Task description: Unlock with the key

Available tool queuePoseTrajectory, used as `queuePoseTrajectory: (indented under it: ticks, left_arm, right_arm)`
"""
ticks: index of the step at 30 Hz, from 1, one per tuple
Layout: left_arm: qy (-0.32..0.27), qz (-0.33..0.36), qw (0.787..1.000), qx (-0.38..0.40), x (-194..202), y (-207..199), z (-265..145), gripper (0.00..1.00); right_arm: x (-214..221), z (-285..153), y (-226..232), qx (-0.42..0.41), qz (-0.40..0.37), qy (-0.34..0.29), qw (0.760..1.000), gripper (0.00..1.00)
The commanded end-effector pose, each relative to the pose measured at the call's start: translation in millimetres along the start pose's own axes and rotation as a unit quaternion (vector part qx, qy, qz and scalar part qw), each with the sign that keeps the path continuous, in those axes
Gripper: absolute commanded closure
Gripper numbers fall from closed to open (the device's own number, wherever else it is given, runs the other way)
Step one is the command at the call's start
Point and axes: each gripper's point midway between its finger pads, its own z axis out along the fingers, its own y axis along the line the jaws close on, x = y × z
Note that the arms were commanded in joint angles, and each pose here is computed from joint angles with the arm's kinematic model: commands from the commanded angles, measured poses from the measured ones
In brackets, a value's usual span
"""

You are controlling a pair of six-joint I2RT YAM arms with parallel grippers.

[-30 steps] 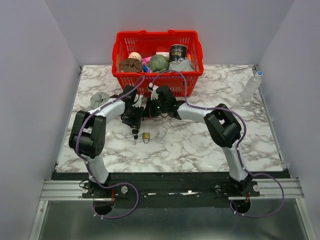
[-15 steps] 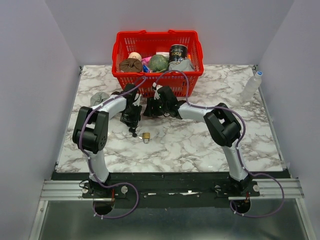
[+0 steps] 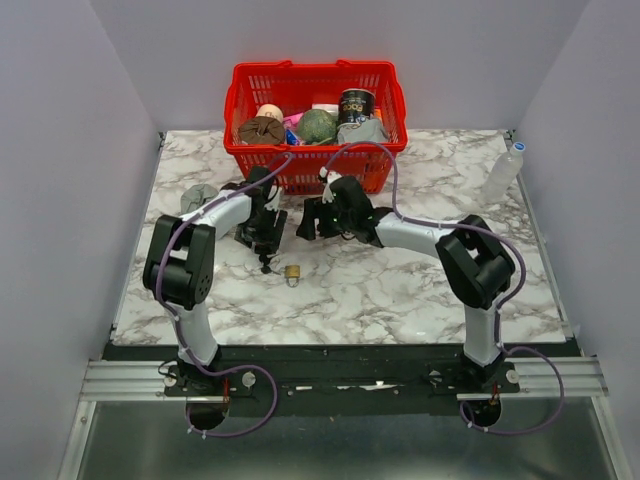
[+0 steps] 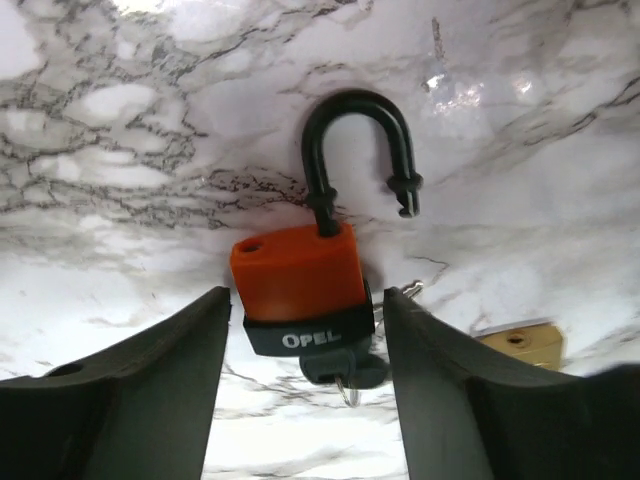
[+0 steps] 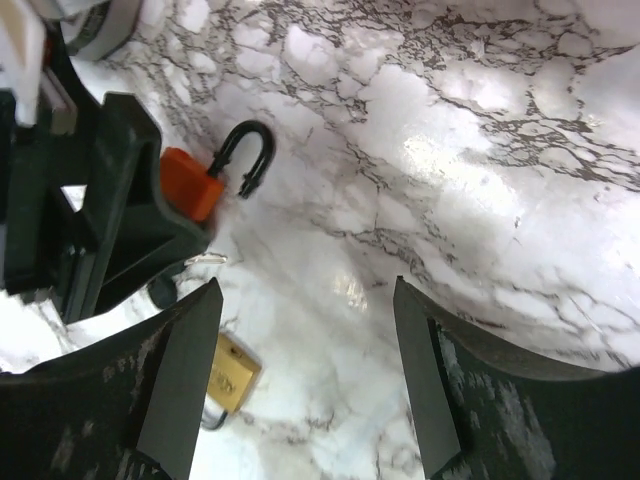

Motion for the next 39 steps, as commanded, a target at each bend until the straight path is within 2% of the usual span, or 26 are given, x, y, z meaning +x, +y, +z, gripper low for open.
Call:
queuePoseTrajectory:
  ticks: [1, 3, 6, 13, 19, 23, 28, 31, 33, 36, 39]
  left_arm:
    - [-0.081, -0.002, 0.997, 0.002, -29.2, 0.4, -31.2, 0.17]
    - [-0.098, 0.0, 0.995, 0.008, -32.9, -2.3, -40.5, 0.07]
    - [-0.117, 0.002, 0.993, 0.012, -37.3, -3.3, -50.9, 0.01]
    - [-0.178, 0.01, 0.984, 0.016, -41.7, -8.1, -85.6, 0.01]
    - [-0.27, 0.026, 0.962, 0.018, -43.1, -15.9, -131.4, 0.01]
    - [-0.336, 0.021, 0.941, 0.024, -47.9, -17.4, -163.9, 0.01]
    - [-0.403, 0.021, 0.914, 0.042, -44.7, -22.2, -197.5, 0.01]
    - [-0.435, 0.001, 0.899, 0.043, -43.0, -19.8, -213.8, 0.01]
    - [-0.454, -0.008, 0.89, 0.046, -41.1, -19.2, -223.0, 0.01]
    - [-0.467, -0.013, 0.883, 0.048, -38.7, -18.7, -229.8, 0.01]
    - [-0.467, -0.015, 0.883, 0.049, -37.5, -18.8, -230.4, 0.01]
  right_arm:
    - [-20.1, -26.4, 5.9, 0.003, -0.024, -0.042, 0.999, 0.21]
    - [-21.2, -33.8, 6.9, 0.004, -0.028, -0.046, 0.999, 0.21]
    - [-20.2, -47.5, 8.8, 0.004, -0.032, -0.051, 0.998, 0.2]
    - [-15.1, -89.7, 3.5, 0.027, -0.044, -0.065, 0.997, 0.16]
    - [-24.9, -136.3, -10.9, 0.031, -0.041, -0.081, 0.995, 0.15]
    - [-21.9, -156.3, -36.4, 0.087, -0.053, -0.071, 0.992, 0.12]
    - [-22.8, -181.9, -105.3, 0.144, 0.018, -0.068, 0.987, 0.11]
    - [-18.7, -195.2, -145.3, 0.214, 0.022, -0.065, 0.974, 0.11]
    - [-7.7, -195.6, -162.9, 0.251, 0.012, -0.034, 0.967, 0.11]
    - [10.3, -189.7, -174.5, 0.263, -0.008, 0.017, 0.965, 0.16]
    - [21.4, -182.2, -175.3, 0.253, -0.018, 0.045, 0.966, 0.25]
